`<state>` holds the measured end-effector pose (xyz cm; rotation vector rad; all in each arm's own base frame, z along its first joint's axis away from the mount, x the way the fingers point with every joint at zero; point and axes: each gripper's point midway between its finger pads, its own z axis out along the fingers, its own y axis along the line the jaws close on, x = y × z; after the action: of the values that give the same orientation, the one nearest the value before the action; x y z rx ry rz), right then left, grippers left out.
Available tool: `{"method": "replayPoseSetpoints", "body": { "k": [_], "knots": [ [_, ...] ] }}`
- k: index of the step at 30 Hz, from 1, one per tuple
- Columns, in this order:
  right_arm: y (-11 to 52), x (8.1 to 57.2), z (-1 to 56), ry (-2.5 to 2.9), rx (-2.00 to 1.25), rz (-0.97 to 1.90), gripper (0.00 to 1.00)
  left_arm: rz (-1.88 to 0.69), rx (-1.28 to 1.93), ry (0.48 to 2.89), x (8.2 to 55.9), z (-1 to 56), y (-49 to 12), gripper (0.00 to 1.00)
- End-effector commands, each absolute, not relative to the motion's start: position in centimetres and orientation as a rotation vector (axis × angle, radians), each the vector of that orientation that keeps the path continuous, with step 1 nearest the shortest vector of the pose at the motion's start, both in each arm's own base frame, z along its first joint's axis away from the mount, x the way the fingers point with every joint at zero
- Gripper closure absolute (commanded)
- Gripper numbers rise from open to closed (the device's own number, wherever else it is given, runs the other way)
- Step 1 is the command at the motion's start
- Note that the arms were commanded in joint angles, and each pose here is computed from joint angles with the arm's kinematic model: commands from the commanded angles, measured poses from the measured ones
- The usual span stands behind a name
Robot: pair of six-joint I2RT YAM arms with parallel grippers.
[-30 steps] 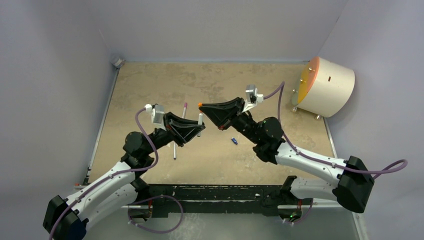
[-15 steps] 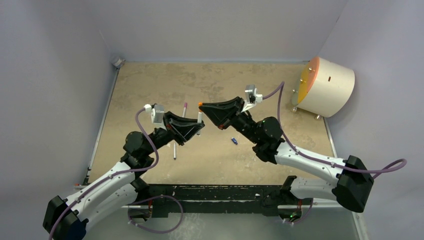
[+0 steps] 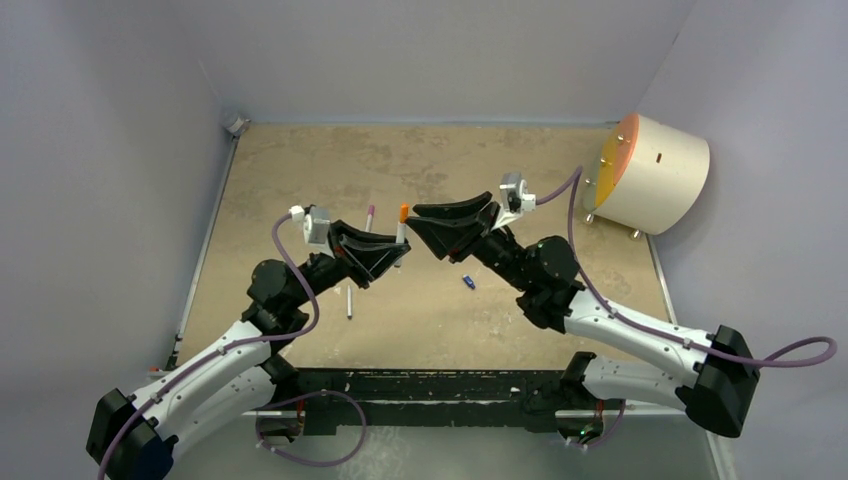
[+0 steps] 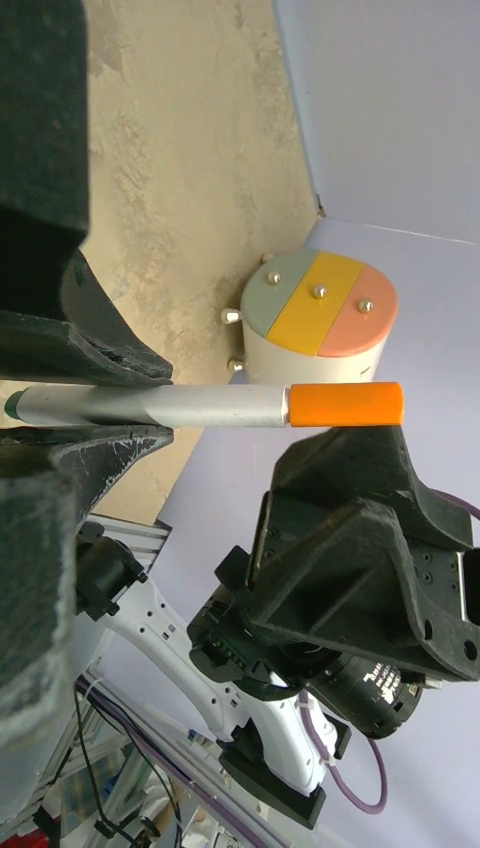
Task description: Insert the pens into the pen caps
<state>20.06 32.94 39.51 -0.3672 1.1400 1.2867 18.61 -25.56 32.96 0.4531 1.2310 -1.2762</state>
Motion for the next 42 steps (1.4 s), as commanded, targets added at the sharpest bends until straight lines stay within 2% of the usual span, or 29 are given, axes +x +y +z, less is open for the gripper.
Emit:
{"method": "replayPoseSetpoints", "body": {
  "k": [1, 12, 19, 31, 42],
  "knots": [
    [30.9, 19.1, 43.2, 1.034, -0.342, 1.264, 0.61, -1.299, 0.483, 1.134, 17.6, 35.4, -25.4, 1.00],
    [31.7, 19.2, 43.7, 1.071, -0.420, 1.224, 0.66, -1.467, 0.612, 1.060, 14.8, 36.2, -26.8, 1.00],
    [31.5, 18.6, 44.2, 1.059, -0.460, 1.210, 0.53, -1.513, 0.649, 1.027, 13.7, 36.8, -26.8, 1.00],
    [32.6, 16.3, 45.0, 1.031, -0.628, 1.262, 0.52, -1.540, 0.665, 1.028, 13.7, 36.4, -27.2, 1.00],
    [33.6, 16.8, 44.0, 1.083, -0.637, 1.286, 0.62, -1.531, 0.668, 1.036, 13.8, 36.3, -27.2, 1.00]
  ]
}}
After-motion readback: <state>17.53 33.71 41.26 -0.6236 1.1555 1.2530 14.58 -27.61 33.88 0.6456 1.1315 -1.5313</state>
